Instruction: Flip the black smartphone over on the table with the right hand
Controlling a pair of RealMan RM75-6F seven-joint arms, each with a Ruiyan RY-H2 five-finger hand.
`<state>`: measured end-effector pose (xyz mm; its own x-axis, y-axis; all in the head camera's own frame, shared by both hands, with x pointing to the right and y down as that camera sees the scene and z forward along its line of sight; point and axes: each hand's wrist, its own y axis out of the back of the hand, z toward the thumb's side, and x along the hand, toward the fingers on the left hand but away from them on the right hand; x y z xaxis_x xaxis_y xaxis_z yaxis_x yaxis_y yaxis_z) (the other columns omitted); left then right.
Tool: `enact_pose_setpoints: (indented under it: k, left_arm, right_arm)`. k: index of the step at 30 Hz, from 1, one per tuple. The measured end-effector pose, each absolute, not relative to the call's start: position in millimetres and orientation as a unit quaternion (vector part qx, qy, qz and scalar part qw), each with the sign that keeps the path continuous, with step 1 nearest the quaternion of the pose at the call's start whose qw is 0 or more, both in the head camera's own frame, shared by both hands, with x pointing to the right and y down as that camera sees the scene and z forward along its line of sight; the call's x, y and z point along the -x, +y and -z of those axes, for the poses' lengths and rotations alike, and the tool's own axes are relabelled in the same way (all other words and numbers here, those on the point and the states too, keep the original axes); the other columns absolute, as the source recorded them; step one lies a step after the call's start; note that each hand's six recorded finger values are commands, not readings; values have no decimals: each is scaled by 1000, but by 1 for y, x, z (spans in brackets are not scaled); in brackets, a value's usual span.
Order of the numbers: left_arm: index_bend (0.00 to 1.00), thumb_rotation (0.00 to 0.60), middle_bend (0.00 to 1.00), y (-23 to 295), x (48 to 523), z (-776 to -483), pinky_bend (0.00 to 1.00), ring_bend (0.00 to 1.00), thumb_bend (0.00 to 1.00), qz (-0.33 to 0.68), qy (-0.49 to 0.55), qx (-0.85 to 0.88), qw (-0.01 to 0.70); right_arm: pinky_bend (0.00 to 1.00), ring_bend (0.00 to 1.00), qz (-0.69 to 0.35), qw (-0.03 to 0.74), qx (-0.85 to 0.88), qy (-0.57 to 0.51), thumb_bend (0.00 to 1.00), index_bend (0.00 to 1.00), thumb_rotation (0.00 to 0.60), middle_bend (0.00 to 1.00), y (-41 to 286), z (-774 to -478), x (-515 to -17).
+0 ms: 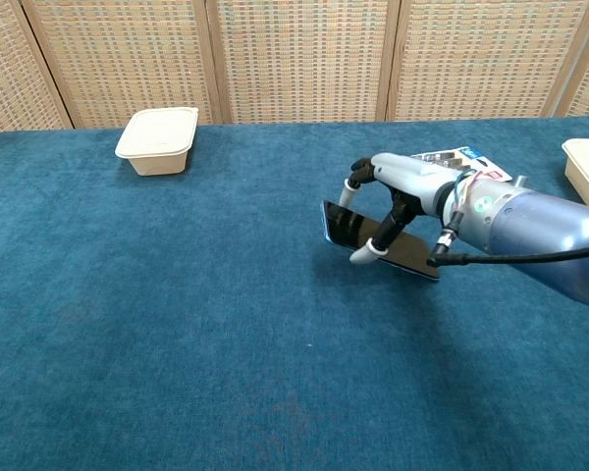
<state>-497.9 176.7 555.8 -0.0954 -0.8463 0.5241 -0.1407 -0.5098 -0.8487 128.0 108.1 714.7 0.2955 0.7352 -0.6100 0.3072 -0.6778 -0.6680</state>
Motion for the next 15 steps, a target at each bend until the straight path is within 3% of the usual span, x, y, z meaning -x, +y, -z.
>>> enact_pose_setpoints:
  k: [13, 15]
  left_arm:
    - [0, 600, 0, 179, 494, -553, 0, 0, 0, 615, 404, 611, 292]
    - [0, 600, 0, 180, 493, -552, 0, 0, 0, 615, 403, 611, 293]
  right_arm:
    - [0, 0, -383, 153, 808, -420, 414, 589, 600, 0, 107, -671, -158]
    - [0, 0, -378, 147, 808, -427, 414, 538, 600, 0, 109, -669, -168]
